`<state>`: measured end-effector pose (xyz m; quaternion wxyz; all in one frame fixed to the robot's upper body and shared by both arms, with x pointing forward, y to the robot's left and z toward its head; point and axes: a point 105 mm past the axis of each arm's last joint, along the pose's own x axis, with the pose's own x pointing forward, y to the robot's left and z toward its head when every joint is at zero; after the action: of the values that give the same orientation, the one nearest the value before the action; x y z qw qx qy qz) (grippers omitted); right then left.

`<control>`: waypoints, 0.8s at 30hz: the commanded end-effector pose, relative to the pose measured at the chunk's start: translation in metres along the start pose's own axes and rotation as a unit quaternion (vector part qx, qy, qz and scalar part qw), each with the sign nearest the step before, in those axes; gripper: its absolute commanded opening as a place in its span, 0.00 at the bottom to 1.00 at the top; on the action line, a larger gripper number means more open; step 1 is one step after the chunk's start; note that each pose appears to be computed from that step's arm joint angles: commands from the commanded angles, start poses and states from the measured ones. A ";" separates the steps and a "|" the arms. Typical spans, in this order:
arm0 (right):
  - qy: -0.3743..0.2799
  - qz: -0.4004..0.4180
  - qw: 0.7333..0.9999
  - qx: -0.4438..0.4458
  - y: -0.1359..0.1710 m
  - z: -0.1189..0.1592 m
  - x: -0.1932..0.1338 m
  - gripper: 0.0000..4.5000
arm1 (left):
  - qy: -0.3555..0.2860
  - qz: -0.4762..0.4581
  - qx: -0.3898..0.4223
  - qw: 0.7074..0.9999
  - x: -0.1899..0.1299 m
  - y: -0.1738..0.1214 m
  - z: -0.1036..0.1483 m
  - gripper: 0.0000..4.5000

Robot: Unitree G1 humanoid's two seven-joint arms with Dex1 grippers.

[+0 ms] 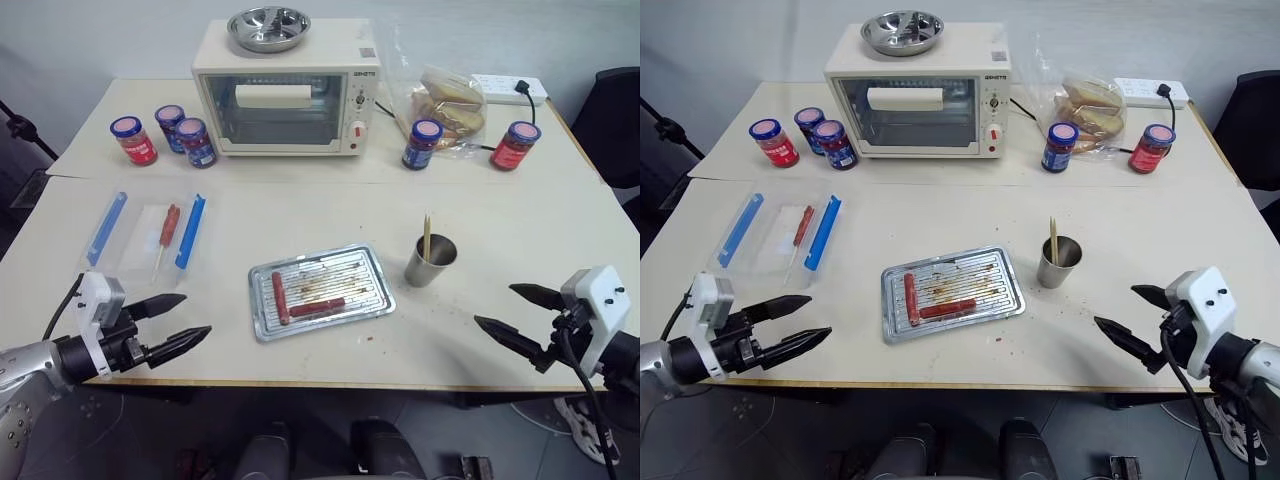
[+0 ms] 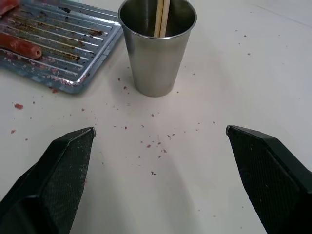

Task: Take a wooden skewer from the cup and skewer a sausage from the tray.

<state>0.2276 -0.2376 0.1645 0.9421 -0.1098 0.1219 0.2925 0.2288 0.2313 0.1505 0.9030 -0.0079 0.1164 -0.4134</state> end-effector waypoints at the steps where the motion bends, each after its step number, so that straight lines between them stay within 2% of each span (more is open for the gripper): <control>1: -0.052 0.006 0.999 -0.009 0.009 0.031 0.004 1.00 | -0.030 -0.068 0.002 0.997 0.015 -0.016 0.025 1.00; 8: -0.100 0.034 0.994 -0.003 0.023 0.067 0.029 1.00 | -0.051 -0.178 0.020 0.983 0.051 -0.031 0.061 1.00; 12: -0.102 0.042 0.994 -0.001 0.031 0.076 0.048 1.00 | -0.050 -0.232 0.042 0.970 0.066 -0.043 0.075 1.00; 15: -0.105 0.041 0.994 0.007 0.036 0.080 0.066 0.89 | -0.047 -0.269 0.065 0.960 0.079 -0.053 0.082 1.00; 19: -0.094 0.022 0.995 0.012 0.035 0.077 0.083 0.63 | -0.050 -0.290 0.078 0.953 0.092 -0.058 0.089 1.00; 24: -0.076 -0.040 0.996 0.002 0.017 0.068 0.095 0.63 | -0.051 -0.300 0.087 0.948 0.101 -0.063 0.091 1.00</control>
<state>0.3015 -0.1510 0.1892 0.9532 -0.0793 0.0710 0.2828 0.2658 0.1077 0.2199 0.7412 0.0008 0.0379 -0.6702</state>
